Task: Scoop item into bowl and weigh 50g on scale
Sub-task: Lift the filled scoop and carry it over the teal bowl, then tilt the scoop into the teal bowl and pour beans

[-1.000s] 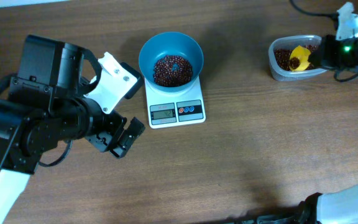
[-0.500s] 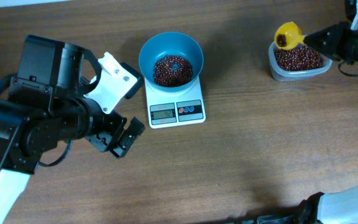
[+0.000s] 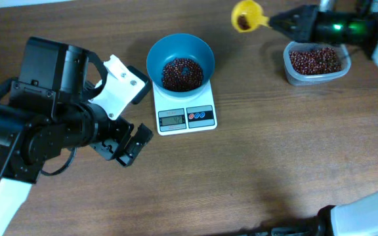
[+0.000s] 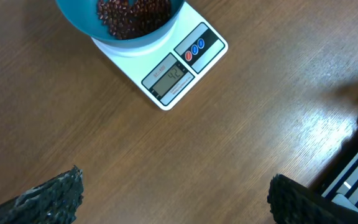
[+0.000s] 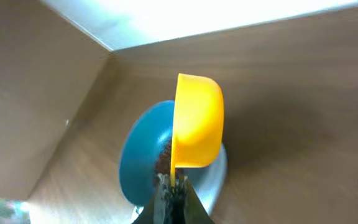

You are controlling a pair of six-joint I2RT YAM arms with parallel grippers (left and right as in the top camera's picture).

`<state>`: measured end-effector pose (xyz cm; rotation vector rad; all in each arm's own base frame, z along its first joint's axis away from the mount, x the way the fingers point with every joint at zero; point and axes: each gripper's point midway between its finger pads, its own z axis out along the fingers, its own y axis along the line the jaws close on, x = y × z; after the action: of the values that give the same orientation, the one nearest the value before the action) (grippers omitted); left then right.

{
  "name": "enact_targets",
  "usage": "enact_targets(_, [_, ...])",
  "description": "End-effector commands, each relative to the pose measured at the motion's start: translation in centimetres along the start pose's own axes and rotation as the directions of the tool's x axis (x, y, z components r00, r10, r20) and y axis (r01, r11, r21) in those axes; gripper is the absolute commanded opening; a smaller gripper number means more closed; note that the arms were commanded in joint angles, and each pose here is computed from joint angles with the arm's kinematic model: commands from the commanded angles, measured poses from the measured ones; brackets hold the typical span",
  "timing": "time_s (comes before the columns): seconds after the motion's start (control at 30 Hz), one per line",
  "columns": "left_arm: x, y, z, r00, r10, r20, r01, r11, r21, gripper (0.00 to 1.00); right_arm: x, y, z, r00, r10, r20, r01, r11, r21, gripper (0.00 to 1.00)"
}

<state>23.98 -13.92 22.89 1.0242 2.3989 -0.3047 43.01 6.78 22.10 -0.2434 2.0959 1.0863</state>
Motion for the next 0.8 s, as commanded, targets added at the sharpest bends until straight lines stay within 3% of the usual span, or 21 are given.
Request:
enact_targets(0.0, [-0.7,-0.3,-0.8,0.999,0.026,0.035,-0.026,1.000,0.003,0.99,0.0,2.8,2.0,0.998,-0.056,-0.019,0.054,0.996,-0.075,0.04])
enact_targets(0.13, [-0.7,-0.3,-0.8,0.999,0.026,0.035,-0.026,1.000,0.003,0.99,1.1,5.0,4.0,0.987,-0.149,-0.052,0.141,0.982,-0.127,0.04])
enact_targets(0.23, [-0.7,-0.3,-0.8,0.999,0.026,0.035,-0.026,1.000,0.003,0.99,2.0,6.5,5.3,0.952,-0.302,-0.058,0.289,0.943,-0.164,0.04])
enact_targets(0.43, [-0.7,-0.3,-0.8,0.999,0.026,0.035,-0.026,1.000,0.003,0.99,3.2,5.4,8.6,0.829,-0.539,-0.152,0.547,0.837,0.013,0.04])
enact_targets(0.53, [-0.7,-0.3,-0.8,0.999,0.026,0.035,-0.026,1.000,0.003,0.99,3.5,6.1,9.3,0.789,-0.594,-0.157,0.601,0.799,0.001,0.04])
enact_targets(0.77, [-0.7,-0.3,-0.8,0.999,0.026,0.035,-0.026,1.000,0.003,0.99,3.3,6.5,9.8,0.775,-0.613,-0.155,0.622,0.783,0.014,0.04])
